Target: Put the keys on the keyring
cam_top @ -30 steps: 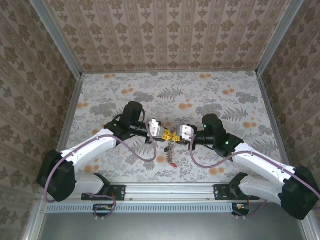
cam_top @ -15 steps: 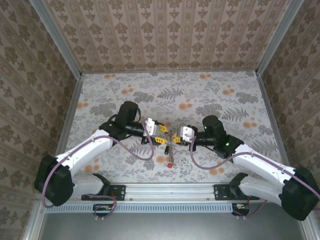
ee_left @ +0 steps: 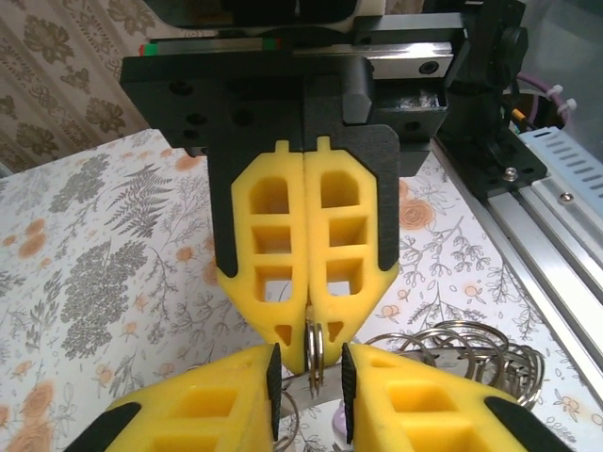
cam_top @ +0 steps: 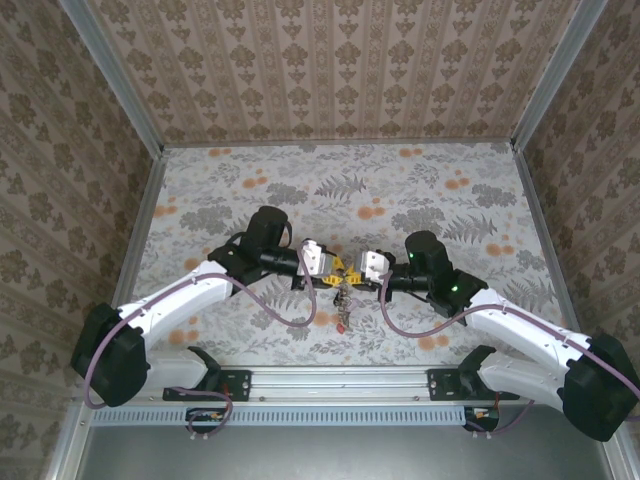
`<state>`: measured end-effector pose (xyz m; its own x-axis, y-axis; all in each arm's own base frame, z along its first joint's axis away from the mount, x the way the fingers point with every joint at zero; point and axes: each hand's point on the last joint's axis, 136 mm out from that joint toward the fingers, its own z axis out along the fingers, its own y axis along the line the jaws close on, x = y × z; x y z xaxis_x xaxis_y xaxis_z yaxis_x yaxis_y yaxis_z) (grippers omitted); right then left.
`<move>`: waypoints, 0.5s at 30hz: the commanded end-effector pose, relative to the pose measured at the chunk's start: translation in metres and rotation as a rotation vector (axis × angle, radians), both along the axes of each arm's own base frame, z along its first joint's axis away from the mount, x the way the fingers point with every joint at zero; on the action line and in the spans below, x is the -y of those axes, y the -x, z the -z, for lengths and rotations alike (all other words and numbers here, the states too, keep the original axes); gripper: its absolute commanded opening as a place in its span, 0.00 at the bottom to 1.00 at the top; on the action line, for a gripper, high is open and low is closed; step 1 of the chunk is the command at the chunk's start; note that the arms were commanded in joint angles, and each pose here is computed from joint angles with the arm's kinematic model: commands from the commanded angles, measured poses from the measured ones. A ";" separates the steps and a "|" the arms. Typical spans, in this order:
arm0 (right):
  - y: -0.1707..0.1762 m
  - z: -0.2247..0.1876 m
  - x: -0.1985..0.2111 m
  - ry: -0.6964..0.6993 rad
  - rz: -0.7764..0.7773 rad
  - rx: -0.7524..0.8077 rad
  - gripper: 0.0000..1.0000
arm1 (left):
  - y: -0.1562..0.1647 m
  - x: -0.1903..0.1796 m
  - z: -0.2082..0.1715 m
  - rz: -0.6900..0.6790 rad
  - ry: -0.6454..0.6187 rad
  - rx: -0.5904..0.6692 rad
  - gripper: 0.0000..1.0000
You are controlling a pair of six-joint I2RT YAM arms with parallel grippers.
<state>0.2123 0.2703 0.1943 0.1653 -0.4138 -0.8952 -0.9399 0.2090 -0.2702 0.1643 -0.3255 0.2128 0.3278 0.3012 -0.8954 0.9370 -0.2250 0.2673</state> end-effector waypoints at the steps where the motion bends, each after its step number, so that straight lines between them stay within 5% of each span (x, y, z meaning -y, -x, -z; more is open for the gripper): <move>1: -0.002 -0.013 -0.002 -0.053 -0.001 0.017 0.00 | -0.003 0.001 0.006 -0.023 -0.013 -0.011 0.18; 5: -0.004 -0.014 -0.001 -0.061 0.009 0.004 0.00 | -0.003 0.001 0.005 -0.024 -0.011 -0.011 0.13; 15: -0.006 -0.016 -0.001 -0.073 0.017 -0.013 0.00 | -0.002 0.005 0.009 -0.016 -0.020 -0.012 0.20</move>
<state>0.2172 0.2685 0.1977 0.1276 -0.3941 -0.9102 -0.9411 0.2418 -0.2366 0.1678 -0.3277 0.2094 0.3237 0.3189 -0.8908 0.9407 -0.2092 0.2670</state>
